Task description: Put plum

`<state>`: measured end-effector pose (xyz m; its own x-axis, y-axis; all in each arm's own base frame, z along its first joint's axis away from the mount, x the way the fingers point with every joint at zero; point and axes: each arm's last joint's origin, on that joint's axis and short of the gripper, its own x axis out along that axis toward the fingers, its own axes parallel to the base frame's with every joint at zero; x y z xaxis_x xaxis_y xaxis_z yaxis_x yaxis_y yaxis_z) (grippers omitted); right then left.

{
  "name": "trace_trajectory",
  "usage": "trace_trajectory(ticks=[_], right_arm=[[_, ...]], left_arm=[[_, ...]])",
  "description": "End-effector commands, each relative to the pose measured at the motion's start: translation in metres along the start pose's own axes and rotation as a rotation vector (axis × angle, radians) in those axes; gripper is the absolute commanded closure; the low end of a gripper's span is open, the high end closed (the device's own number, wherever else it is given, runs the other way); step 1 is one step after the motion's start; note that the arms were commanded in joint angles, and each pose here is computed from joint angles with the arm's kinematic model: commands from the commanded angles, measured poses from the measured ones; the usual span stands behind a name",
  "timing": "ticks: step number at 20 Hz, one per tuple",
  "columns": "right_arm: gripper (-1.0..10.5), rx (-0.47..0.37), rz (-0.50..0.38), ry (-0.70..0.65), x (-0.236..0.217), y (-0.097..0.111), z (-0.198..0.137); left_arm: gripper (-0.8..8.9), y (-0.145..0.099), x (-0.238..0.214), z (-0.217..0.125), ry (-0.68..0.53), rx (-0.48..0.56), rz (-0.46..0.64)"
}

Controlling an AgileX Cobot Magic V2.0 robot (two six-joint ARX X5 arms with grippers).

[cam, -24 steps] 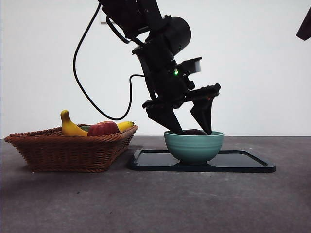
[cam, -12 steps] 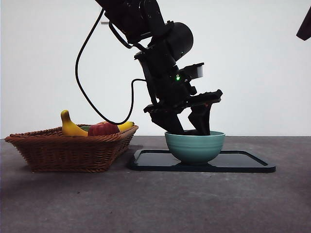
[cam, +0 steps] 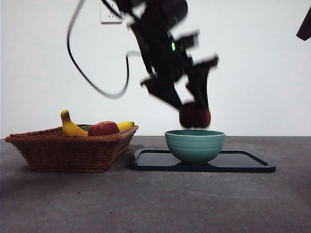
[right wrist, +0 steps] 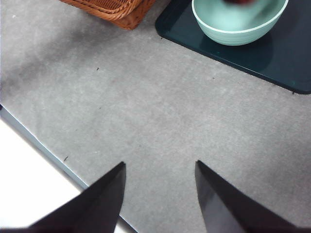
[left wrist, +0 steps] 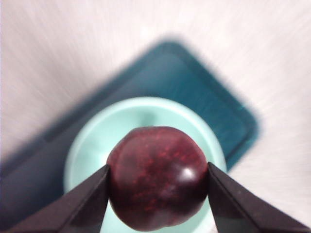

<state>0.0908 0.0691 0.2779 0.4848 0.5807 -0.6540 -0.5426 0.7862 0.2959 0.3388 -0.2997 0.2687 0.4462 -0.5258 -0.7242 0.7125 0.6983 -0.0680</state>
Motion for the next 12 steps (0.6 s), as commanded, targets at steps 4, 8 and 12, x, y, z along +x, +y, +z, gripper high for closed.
trace_trajectory(ticks=[4,8,12], right_arm=[[7.2,-0.001,0.007,-0.005,0.0,0.001,0.002],[7.2,-0.006,0.007,-0.005,0.0,0.001,0.002],[7.2,-0.016,0.007,-0.005,0.0,0.001,0.002]], left_arm=[[6.04,-0.006,-0.09,0.024,-0.134,0.013,0.014],[6.02,-0.004,-0.173,0.021,-0.204,-0.005,0.097],[6.01,0.004,-0.241,0.002,-0.234,-0.047,0.149]])
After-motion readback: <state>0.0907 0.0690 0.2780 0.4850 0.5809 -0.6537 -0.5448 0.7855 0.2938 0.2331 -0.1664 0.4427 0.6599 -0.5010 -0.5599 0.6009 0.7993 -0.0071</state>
